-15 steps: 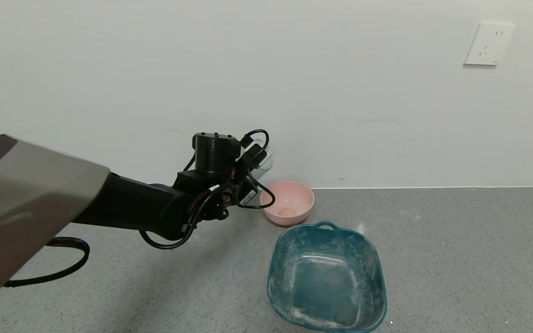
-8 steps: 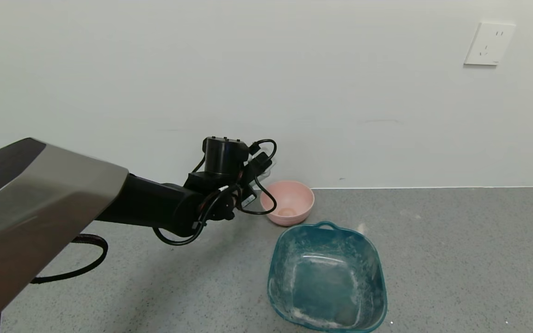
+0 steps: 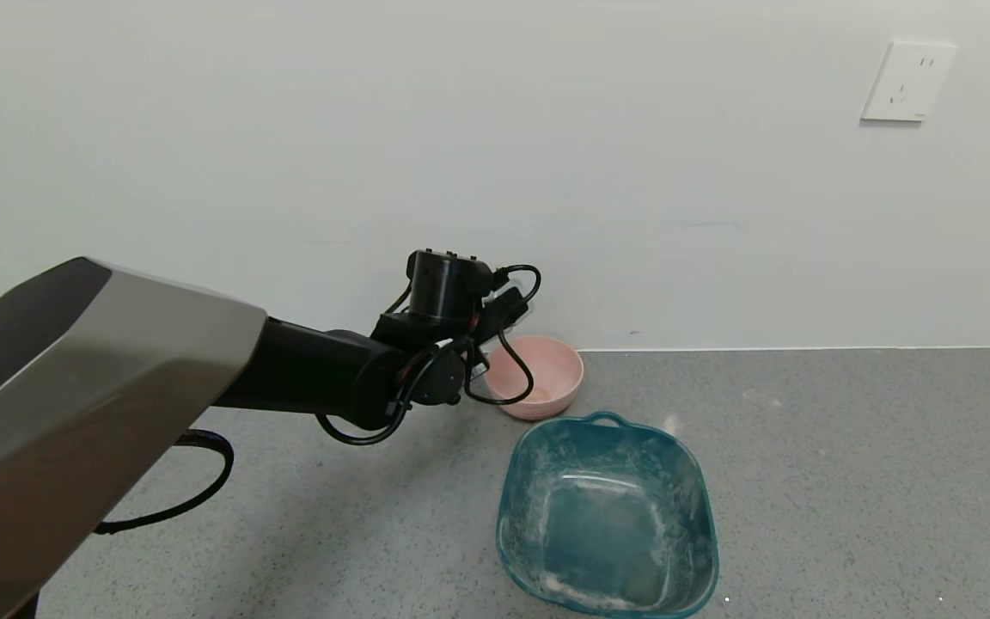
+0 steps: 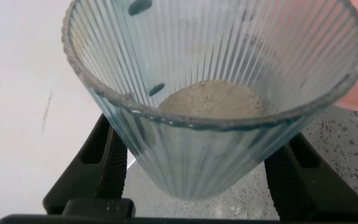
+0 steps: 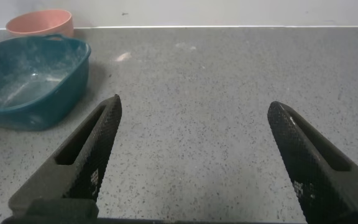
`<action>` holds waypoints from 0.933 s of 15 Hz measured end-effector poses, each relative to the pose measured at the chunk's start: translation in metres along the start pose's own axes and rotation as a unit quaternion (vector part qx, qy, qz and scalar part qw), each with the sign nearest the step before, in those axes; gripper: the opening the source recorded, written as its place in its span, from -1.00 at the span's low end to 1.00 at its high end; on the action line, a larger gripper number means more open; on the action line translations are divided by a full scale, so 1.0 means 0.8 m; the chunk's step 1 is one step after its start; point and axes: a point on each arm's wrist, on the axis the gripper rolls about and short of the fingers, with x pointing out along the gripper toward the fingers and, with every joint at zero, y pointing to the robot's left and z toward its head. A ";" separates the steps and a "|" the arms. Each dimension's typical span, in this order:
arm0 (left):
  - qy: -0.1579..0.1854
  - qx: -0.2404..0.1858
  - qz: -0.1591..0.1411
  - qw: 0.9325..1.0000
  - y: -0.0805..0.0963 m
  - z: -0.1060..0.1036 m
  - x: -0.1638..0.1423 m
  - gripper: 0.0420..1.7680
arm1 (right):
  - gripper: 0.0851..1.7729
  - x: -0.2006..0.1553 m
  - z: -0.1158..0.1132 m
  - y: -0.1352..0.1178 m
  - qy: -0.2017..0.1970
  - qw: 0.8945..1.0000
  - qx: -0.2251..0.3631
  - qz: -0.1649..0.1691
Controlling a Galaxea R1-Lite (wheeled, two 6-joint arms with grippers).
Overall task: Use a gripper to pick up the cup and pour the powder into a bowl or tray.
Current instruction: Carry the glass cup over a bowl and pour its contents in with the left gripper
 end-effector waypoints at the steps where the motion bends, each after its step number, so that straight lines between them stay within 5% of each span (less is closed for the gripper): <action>1: 0.003 0.013 0.002 1.000 -0.001 0.001 0.001 0.42 | 0.93 0.000 0.000 0.000 0.000 1.000 0.000 0.000; 14: 0.036 0.124 0.027 0.991 -0.019 0.012 0.012 0.42 | 0.93 0.000 0.000 0.000 0.000 1.000 0.000 0.000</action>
